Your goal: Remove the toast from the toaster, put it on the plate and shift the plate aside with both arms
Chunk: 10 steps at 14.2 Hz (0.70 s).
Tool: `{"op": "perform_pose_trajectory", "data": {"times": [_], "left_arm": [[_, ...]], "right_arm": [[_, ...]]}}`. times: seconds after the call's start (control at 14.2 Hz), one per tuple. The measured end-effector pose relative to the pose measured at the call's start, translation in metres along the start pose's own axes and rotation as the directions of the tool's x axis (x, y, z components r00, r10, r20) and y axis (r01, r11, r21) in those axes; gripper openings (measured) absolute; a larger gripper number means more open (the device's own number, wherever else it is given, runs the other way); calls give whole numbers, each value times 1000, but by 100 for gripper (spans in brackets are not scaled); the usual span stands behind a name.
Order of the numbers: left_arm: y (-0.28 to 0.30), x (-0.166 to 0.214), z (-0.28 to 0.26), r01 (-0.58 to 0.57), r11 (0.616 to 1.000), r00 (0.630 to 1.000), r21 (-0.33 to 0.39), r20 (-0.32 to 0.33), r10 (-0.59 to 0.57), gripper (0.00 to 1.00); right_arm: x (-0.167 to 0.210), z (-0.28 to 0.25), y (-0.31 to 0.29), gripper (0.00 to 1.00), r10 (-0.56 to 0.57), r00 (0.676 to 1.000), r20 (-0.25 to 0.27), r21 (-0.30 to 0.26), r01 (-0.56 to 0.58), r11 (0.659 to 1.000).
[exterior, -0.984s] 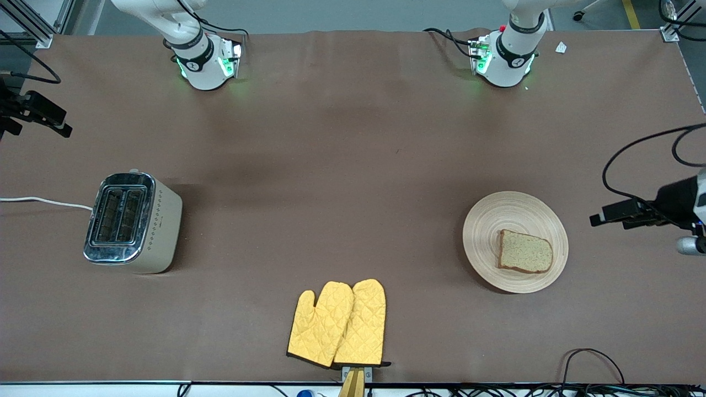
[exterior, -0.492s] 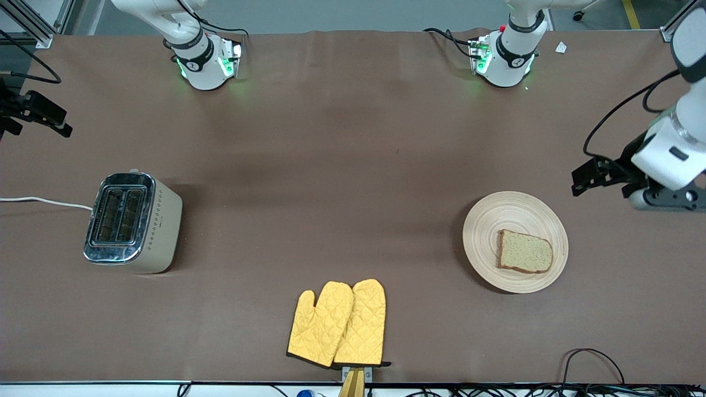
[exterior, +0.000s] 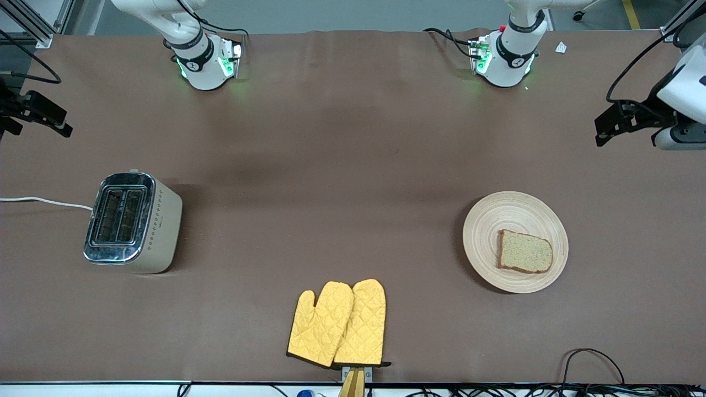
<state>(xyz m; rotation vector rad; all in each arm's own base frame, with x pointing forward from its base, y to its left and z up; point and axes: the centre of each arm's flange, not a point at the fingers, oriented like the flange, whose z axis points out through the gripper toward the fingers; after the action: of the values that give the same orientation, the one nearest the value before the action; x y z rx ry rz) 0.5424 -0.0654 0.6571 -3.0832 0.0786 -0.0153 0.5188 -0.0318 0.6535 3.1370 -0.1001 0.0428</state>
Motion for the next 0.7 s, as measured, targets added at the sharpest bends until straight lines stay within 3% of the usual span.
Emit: {"op": "perform_pose_trajectory", "data": {"times": [0.28,0.7], "left_arm": [[-6,-16,6,18,999,1000,-29,26,-17,100],[-3,-25,-1,14,998,1000,-53,0,-15,100]], "right_arm": [[0,0,0,100,-1,1000,2,0,1,1000],[0,-1,-1,100,-2,1000,0,0,2,1000]]}}
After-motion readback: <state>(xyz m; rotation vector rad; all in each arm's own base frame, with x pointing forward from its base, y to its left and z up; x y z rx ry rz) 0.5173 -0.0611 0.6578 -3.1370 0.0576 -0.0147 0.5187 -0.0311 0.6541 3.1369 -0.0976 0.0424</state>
